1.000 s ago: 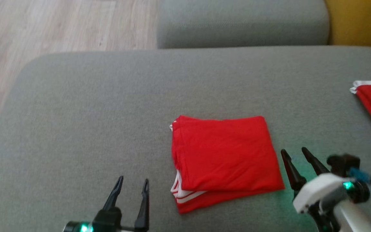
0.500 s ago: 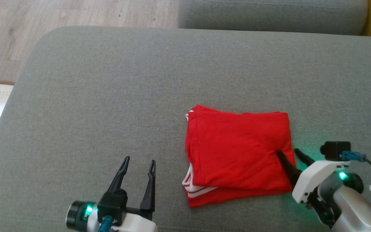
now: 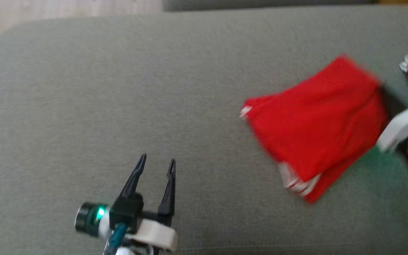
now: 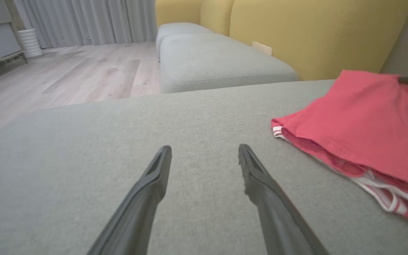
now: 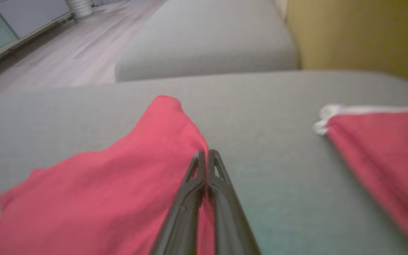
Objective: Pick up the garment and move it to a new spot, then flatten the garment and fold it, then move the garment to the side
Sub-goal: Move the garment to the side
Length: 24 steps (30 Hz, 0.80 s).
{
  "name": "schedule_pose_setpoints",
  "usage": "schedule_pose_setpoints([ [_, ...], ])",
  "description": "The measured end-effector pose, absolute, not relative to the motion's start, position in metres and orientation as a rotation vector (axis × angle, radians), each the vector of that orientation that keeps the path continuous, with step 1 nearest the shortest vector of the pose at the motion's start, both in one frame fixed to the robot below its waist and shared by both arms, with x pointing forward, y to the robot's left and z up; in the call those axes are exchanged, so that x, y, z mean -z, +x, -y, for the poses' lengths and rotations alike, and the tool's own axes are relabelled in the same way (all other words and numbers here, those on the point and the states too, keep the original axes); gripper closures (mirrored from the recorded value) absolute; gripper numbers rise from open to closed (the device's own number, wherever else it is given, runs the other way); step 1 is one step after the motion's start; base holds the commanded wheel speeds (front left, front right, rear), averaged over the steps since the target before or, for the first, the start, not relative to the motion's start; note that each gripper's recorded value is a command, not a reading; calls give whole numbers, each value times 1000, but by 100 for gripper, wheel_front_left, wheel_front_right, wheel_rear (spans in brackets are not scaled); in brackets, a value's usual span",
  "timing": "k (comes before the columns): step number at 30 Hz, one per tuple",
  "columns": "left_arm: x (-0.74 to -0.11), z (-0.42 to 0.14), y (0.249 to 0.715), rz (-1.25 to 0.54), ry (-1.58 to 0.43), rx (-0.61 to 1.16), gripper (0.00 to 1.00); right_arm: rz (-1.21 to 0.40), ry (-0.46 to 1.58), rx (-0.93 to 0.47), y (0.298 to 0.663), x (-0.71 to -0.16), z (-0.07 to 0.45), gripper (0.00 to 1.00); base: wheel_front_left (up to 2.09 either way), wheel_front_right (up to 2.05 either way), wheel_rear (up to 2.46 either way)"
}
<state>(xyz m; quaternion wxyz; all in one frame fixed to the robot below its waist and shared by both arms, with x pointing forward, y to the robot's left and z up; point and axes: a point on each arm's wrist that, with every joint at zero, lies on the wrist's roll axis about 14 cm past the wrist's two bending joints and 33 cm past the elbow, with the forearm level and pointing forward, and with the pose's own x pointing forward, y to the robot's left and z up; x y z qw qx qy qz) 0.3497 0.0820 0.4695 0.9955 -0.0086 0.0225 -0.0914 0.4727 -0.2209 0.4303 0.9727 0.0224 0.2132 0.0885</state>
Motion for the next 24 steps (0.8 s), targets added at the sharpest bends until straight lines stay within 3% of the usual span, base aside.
schedule_pose_setpoints([
  [7, -462, -47, 390, -42, -40, 294, 0, -358, -95, -20, 515, -472, 306, 100, 0, 0, 0],
  [17, -437, -13, 419, -75, -67, 390, 0, -425, -247, 184, 514, -485, 407, 100, 0, 0, 0],
  [24, -434, -14, 430, -66, -64, 388, 0, -438, -299, 265, 517, -493, 443, 100, 0, 0, 0],
])
